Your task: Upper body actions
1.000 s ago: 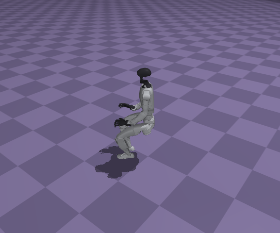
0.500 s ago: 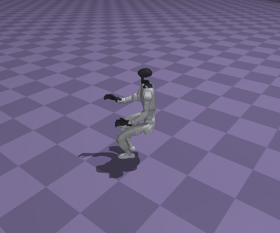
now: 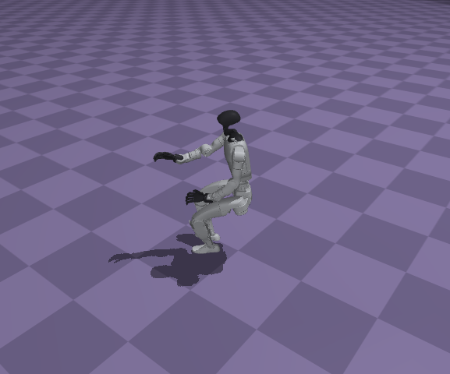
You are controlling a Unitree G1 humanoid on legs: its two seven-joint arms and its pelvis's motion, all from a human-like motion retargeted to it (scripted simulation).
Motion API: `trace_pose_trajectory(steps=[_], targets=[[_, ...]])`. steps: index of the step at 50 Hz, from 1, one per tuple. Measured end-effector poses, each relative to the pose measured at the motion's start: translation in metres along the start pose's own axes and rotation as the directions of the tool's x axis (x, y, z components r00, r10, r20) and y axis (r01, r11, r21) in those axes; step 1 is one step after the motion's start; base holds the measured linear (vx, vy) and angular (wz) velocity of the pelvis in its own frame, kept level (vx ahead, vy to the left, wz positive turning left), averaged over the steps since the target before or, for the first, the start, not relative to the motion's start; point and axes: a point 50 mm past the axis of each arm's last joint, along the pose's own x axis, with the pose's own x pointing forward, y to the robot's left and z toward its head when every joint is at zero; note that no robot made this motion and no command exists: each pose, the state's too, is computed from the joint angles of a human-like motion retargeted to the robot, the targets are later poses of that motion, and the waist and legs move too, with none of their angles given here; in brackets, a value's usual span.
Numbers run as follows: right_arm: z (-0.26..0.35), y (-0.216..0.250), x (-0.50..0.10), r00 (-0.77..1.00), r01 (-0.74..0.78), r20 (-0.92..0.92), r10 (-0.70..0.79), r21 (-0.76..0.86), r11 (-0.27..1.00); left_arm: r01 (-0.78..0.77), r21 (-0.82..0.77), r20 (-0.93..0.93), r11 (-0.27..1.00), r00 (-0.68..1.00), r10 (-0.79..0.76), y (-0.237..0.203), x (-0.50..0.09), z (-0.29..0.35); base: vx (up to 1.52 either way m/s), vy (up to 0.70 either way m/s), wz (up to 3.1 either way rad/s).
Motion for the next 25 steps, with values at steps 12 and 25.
trace_pose_trajectory(steps=[12,25], targets=[[0.009,-0.004,0.005,0.995,0.103,-0.002,-0.103,0.046,0.994,-0.007,0.006,0.036,1.000,0.999,0.007,0.002,0.007,0.007,0.00,0.00,0.00],[0.022,-0.004,0.005,0.978,0.197,0.058,-0.202,0.074,0.978,-0.009,0.011,0.022,1.000,1.000,0.009,0.002,0.005,0.003,0.00,0.00,0.00]])
